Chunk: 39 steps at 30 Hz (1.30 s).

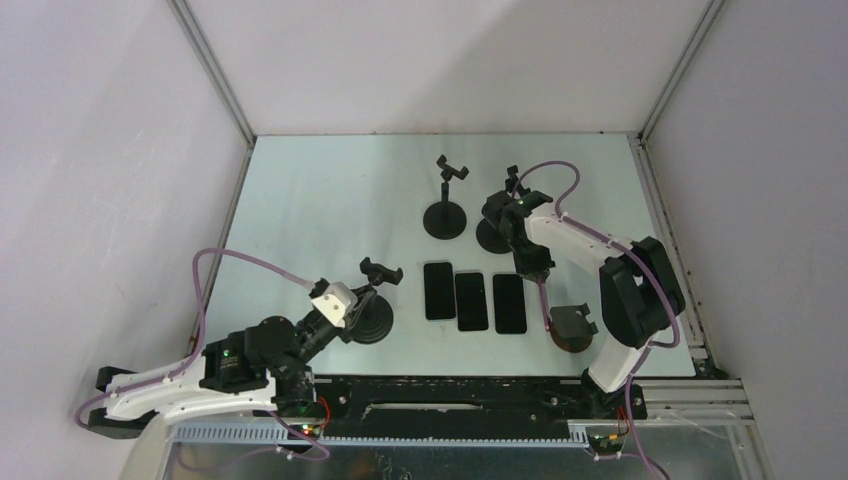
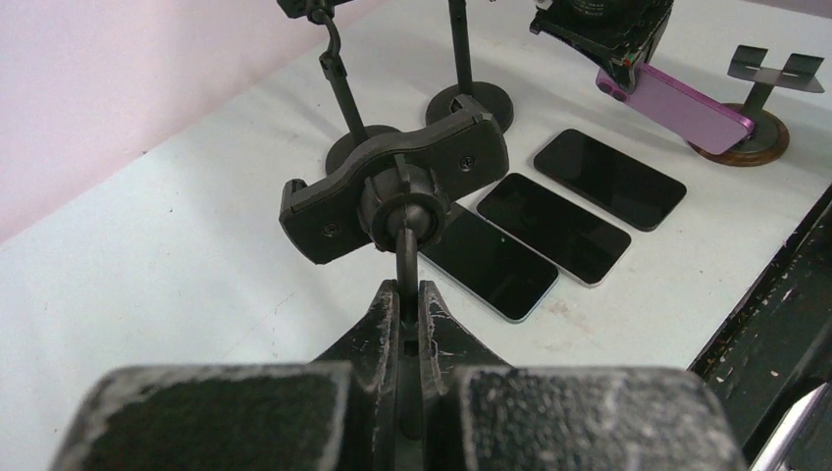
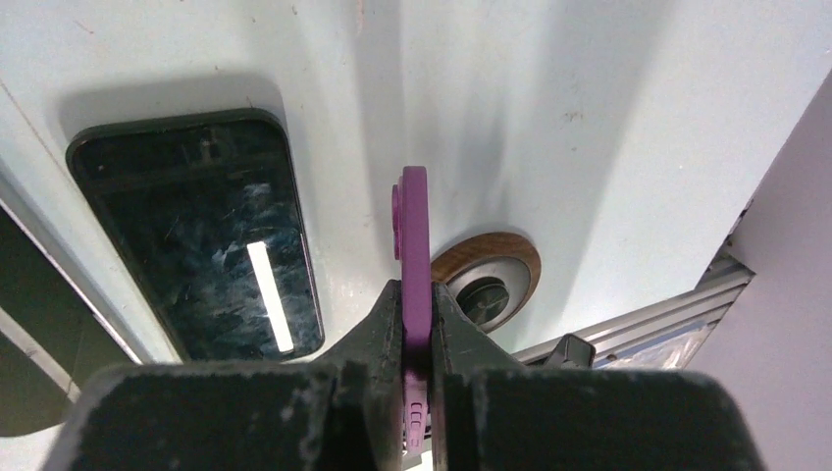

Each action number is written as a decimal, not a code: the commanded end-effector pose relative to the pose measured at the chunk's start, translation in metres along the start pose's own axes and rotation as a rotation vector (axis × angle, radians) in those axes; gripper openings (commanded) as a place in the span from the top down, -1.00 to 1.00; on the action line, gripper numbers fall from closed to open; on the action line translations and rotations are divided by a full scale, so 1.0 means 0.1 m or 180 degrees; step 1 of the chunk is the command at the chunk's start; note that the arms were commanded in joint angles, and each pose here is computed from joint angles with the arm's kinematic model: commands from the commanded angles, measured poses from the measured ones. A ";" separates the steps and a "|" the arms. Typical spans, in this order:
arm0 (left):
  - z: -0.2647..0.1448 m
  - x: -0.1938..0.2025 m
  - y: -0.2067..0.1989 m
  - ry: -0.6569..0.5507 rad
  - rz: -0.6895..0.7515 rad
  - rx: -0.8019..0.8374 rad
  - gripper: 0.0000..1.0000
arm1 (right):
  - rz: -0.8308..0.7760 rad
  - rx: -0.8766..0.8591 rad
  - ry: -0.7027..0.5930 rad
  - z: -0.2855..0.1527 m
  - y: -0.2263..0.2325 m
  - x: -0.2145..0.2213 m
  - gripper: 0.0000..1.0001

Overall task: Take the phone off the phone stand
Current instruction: Place the phone at the center of the board.

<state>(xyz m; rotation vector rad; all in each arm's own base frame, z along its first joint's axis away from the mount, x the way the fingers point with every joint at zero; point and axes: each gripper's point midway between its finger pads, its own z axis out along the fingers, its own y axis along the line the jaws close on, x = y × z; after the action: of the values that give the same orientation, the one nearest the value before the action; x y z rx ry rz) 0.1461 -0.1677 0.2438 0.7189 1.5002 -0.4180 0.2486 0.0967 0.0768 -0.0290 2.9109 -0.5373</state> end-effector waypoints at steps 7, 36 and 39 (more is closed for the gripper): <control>-0.03 -0.18 0.08 -0.0194 -0.0100 -0.0081 0.99 | 0.0034 0.0098 -0.0080 0.14 -0.02 -0.14 1.00; -0.03 -0.16 0.07 -0.0155 -0.0094 -0.0052 1.00 | 0.0079 0.0281 0.0012 0.42 -0.03 0.14 0.47; -0.03 -0.15 0.06 -0.0160 -0.0102 -0.0048 0.99 | 0.0079 0.0371 0.0017 0.47 -0.07 0.12 0.39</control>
<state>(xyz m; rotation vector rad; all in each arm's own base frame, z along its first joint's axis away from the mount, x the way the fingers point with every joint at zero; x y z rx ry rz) 0.1452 -0.1640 0.2377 0.7389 1.5145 -0.4015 0.2395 0.0845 0.0372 -0.0174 2.9157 -0.6100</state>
